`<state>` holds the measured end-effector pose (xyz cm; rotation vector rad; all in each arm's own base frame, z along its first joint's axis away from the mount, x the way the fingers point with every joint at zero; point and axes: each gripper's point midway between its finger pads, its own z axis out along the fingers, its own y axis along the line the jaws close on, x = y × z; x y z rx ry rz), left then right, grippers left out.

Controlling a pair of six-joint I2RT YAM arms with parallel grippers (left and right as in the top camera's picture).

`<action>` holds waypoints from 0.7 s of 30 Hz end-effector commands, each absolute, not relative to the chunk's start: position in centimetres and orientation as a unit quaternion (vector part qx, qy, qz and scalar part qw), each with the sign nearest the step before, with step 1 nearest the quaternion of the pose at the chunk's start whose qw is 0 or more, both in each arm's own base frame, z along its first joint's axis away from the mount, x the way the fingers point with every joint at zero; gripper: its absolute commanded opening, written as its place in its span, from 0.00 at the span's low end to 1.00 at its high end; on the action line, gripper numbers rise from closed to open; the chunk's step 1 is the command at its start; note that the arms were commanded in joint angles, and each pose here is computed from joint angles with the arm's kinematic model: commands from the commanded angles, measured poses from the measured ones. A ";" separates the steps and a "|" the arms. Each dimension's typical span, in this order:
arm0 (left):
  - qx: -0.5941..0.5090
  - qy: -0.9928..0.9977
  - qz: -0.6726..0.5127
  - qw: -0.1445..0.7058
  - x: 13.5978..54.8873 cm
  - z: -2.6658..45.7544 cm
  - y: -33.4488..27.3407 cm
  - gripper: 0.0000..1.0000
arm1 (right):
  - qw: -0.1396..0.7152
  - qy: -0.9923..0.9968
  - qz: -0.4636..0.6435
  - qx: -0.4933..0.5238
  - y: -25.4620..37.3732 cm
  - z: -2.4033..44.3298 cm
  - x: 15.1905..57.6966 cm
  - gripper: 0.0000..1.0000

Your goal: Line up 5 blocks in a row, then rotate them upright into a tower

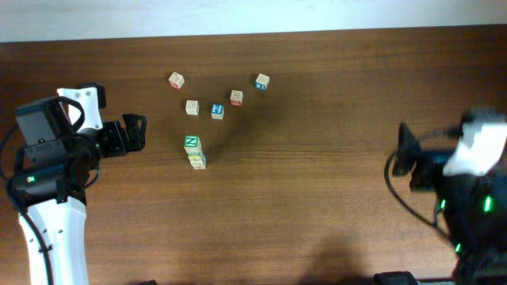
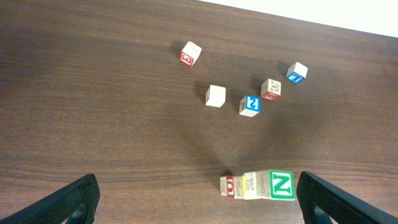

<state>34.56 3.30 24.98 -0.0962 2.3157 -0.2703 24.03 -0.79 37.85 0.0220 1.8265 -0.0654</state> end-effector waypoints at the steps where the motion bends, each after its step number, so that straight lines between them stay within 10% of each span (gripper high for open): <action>1: -0.029 0.909 -0.099 0.403 34.6 25.6 3.4 1.00 | 0.646 0.762 -0.046 -0.005 -1.3 32.5 22.5 0.98; 10: -0.029 0.909 -0.099 0.403 34.6 25.6 3.4 0.99 | 0.748 0.662 -0.020 -0.035 0.1 23.0 23.7 0.98; 21: -0.029 0.909 -0.099 0.403 34.6 25.6 3.4 0.99 | 0.682 0.730 -0.011 -0.035 0.2 15.8 24.6 0.98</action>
